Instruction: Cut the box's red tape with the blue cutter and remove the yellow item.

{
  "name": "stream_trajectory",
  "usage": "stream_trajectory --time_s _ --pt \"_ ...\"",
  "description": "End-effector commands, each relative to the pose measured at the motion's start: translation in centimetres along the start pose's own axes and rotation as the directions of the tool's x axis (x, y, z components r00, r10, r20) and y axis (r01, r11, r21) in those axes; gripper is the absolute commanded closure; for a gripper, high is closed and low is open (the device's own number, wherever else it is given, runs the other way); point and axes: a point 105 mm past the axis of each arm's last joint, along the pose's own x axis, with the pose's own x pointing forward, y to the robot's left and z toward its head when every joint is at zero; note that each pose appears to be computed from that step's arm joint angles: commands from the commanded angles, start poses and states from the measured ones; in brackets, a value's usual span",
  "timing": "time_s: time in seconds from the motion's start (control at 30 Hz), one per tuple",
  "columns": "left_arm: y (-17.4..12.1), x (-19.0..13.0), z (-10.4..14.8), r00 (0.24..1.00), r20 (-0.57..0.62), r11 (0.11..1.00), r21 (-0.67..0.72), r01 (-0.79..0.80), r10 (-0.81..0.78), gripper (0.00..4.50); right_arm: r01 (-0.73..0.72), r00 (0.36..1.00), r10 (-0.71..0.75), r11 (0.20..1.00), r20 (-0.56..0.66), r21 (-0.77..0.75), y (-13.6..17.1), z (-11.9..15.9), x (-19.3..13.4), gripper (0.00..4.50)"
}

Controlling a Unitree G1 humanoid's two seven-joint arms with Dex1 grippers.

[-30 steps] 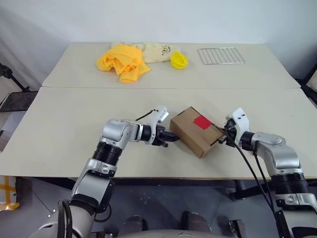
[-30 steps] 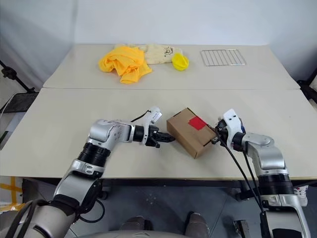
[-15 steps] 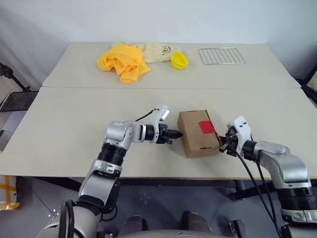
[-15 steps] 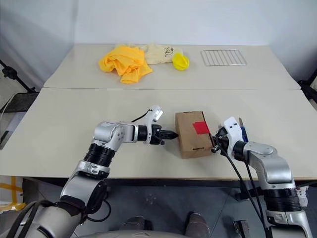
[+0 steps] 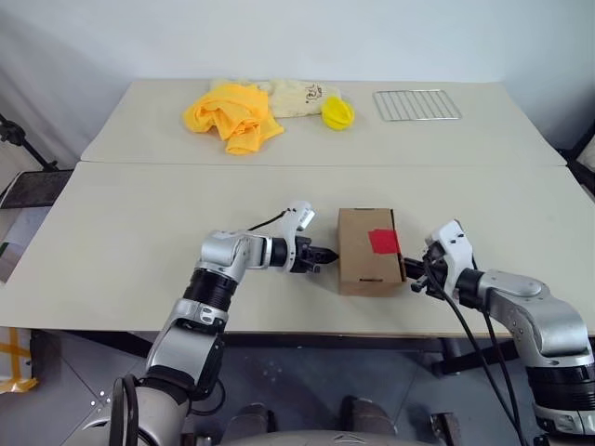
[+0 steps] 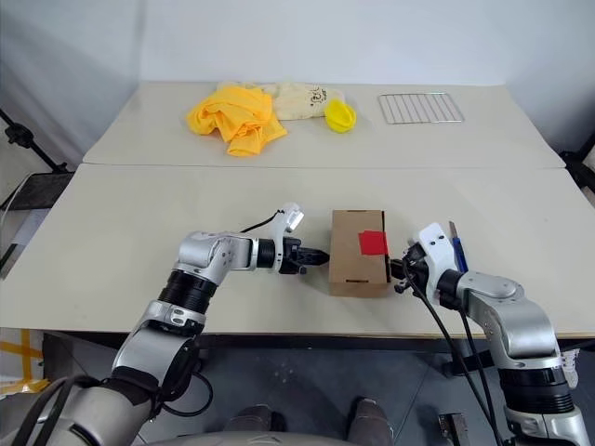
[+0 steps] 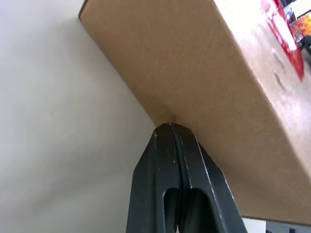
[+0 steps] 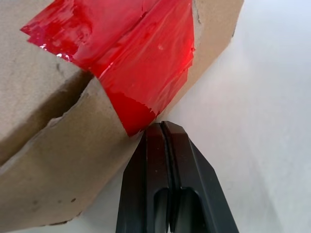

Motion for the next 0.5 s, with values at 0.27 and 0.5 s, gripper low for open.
stream_trajectory --time_s 0.27,0.5 --pt "0.0 -0.5 0.9 1.0 0.019 0.999 0.035 -0.004 0.004 4.5 0.053 0.998 -0.05 0.996 0.043 -0.065 -0.7 0.8 0.0 4.47" --pt "1.0 -1.3 1.7 0.998 0.056 0.999 0.037 -0.039 0.037 4.5 0.186 0.982 -0.18 0.977 0.062 -0.101 -3.3 0.8 -0.8 4.47"
